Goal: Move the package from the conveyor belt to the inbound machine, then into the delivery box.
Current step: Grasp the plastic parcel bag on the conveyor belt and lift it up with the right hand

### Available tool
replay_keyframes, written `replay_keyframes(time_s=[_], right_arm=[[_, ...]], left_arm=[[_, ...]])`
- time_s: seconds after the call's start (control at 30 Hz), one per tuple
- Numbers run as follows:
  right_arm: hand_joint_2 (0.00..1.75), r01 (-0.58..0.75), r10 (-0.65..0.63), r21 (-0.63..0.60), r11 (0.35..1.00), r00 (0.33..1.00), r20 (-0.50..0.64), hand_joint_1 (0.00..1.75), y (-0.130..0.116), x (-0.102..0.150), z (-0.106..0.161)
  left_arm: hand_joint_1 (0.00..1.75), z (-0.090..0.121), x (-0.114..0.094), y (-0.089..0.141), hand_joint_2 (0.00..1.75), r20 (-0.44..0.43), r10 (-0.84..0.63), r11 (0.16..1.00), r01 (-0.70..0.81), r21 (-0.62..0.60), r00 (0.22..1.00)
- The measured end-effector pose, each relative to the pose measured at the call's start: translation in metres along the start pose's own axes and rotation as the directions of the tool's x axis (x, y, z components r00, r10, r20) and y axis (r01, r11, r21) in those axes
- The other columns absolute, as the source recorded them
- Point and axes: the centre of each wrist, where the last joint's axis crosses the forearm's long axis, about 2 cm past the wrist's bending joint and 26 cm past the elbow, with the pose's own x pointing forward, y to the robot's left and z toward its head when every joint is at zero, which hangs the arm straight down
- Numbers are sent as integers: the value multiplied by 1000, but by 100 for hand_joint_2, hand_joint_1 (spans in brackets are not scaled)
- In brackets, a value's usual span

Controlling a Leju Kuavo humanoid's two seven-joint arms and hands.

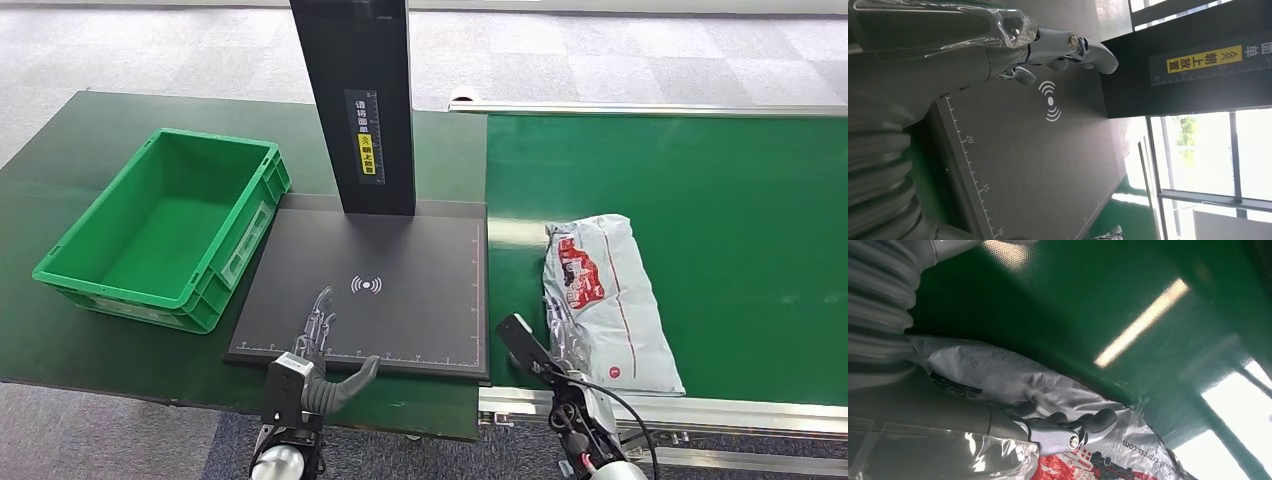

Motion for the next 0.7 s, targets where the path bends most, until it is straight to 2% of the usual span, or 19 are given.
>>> replay_keyframes(time_s=[0.7], right_arm=[[175, 1, -1, 24, 1000, 1000, 7, 0, 7, 5, 3]], left_arm=[[0, 1, -1, 0, 175, -4, 0, 1000, 0, -1, 1000]])
